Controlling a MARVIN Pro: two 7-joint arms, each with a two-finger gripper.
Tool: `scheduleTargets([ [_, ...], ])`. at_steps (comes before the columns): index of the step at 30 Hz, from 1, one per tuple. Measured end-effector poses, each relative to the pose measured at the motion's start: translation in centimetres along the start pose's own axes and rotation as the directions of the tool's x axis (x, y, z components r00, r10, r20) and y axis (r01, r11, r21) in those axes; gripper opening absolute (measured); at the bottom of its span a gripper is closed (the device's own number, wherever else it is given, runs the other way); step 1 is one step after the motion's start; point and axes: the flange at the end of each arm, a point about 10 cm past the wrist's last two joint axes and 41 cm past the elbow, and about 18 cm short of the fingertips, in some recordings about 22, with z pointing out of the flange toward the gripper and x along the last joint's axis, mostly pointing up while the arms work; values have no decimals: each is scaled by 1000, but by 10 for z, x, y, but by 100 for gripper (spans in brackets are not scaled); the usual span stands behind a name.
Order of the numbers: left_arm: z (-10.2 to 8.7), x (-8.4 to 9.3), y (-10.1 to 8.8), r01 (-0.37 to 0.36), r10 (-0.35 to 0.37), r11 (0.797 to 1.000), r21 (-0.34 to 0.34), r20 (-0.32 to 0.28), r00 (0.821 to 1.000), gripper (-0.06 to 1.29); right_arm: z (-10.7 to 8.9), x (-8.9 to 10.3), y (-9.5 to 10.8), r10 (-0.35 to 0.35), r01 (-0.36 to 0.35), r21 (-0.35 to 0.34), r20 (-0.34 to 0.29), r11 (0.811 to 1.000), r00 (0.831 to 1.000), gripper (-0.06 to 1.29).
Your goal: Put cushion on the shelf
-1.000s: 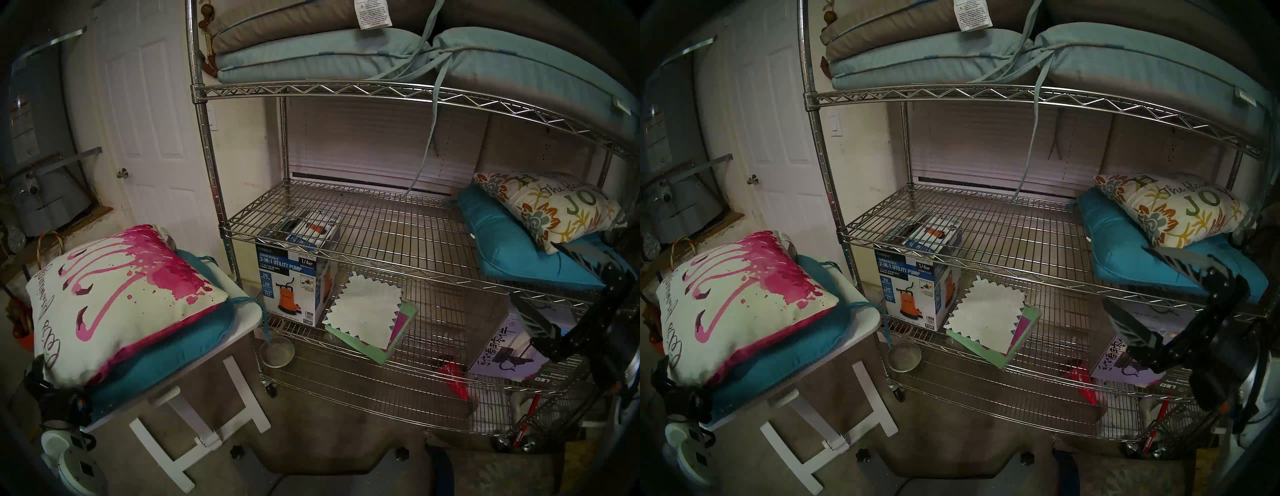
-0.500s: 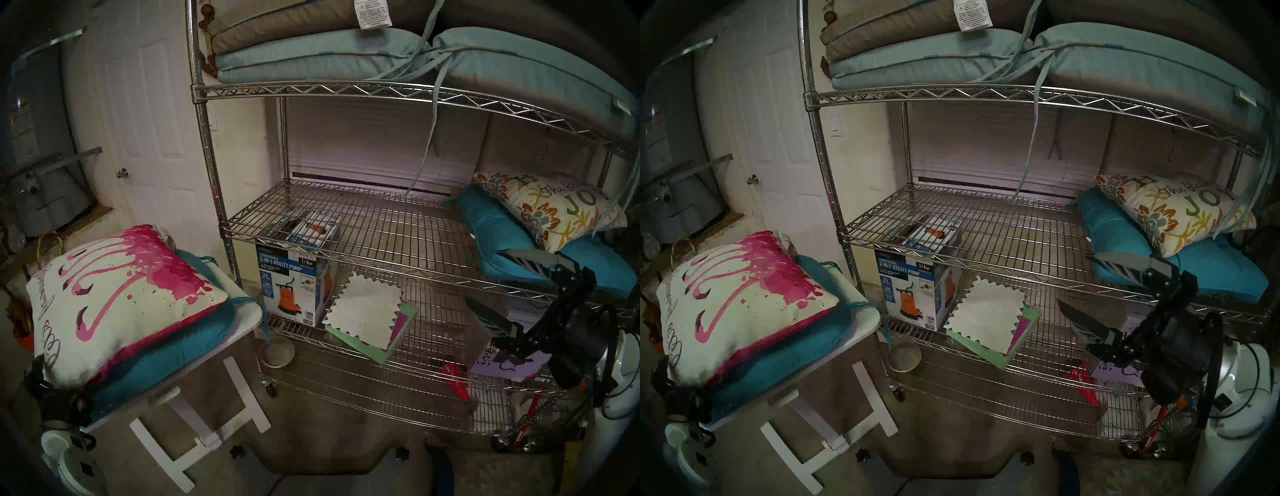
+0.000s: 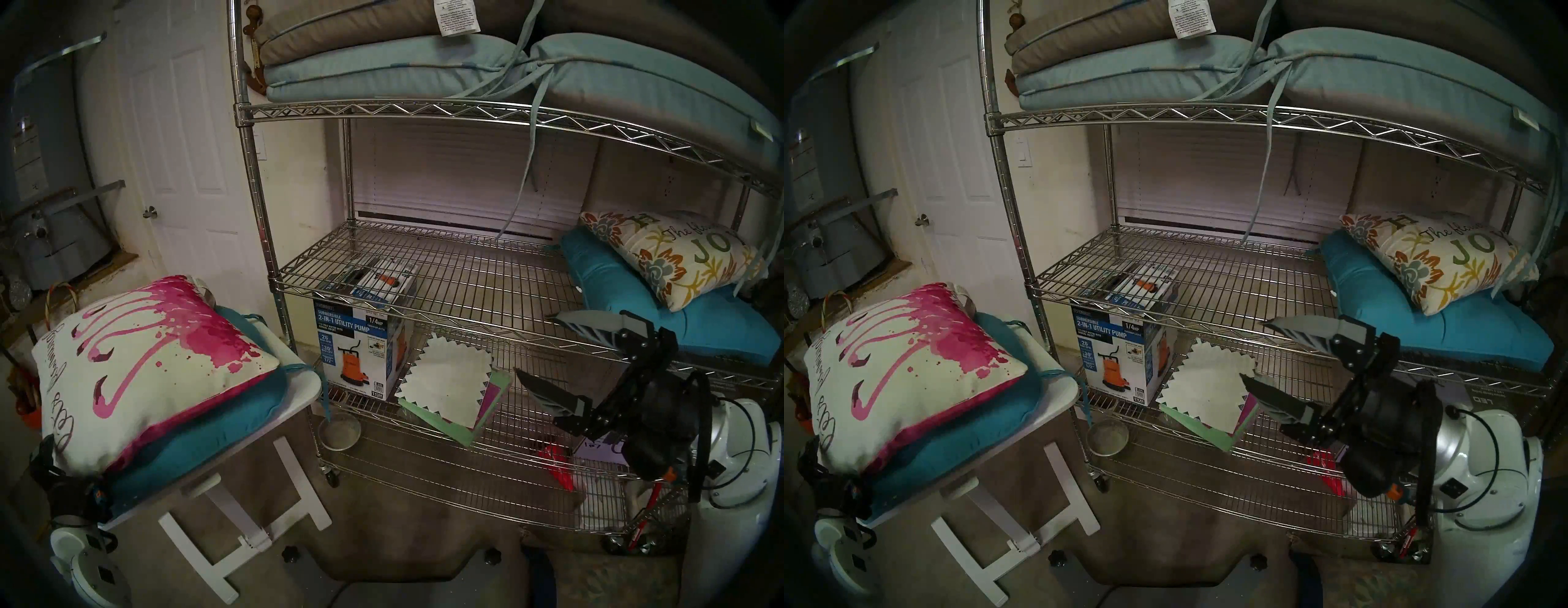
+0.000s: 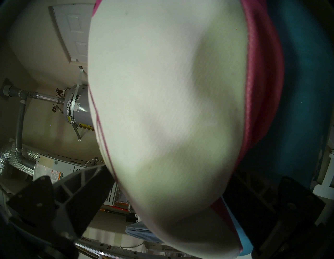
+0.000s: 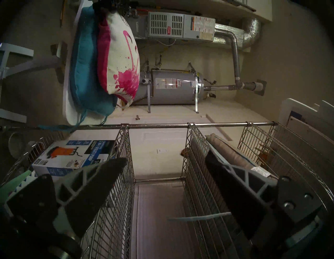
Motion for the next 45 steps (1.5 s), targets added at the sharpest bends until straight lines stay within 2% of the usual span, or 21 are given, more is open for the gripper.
scheduleTargets([
  [17,0,0,0,0,0,1000,0,1,1000,127,53,19,-28,-11,17,81,-80,997,997,124],
  [33,0,0,0,-1,1,1000,0,1,1000,127,113,56,-45,-35,57,121,-175,991,984,124],
  [45,0,0,0,0,0,1000,0,1,1000,127,134,66,-48,-81,100,125,-146,987,986,124],
])
